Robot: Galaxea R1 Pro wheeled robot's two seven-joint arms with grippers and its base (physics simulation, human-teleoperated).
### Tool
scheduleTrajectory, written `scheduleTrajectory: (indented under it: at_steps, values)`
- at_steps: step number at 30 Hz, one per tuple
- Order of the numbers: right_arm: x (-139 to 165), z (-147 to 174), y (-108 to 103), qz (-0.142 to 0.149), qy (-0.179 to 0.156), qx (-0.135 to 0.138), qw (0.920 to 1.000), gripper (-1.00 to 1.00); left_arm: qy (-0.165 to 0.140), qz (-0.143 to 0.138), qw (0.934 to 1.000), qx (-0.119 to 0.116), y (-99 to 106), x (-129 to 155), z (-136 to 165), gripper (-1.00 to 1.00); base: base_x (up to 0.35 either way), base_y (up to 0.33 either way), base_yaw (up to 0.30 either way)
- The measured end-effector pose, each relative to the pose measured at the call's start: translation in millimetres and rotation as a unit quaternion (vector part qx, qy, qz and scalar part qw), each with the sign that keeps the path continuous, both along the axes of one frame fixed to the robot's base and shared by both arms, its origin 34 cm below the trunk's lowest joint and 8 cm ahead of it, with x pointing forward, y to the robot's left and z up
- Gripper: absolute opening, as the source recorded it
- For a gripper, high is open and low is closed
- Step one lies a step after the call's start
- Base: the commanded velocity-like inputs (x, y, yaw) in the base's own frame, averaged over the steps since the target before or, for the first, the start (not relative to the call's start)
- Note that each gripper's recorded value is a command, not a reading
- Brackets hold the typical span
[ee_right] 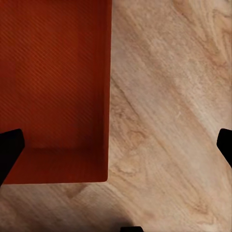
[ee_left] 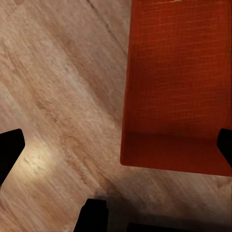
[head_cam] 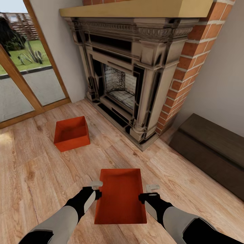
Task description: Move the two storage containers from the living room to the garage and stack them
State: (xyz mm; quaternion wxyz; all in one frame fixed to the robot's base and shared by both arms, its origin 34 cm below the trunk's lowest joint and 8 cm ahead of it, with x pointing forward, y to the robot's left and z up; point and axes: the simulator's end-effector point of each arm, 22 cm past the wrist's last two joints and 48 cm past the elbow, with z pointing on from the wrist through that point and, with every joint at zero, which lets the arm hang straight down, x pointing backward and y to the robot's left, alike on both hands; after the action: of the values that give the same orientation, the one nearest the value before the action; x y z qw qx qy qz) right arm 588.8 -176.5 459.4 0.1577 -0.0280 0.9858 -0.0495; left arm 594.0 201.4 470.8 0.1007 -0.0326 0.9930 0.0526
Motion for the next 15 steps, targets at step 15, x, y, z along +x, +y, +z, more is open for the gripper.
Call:
scheduleTrajectory:
  at_steps: [15]
  values:
    - [-1.1,-0.7,-3.5,-0.001,0.003,-0.002,1.0000,1.00,-0.005,-0.003,1.0000,0.001,-1.9,4.3,2.2,1.00,0.000,0.000,0.000]
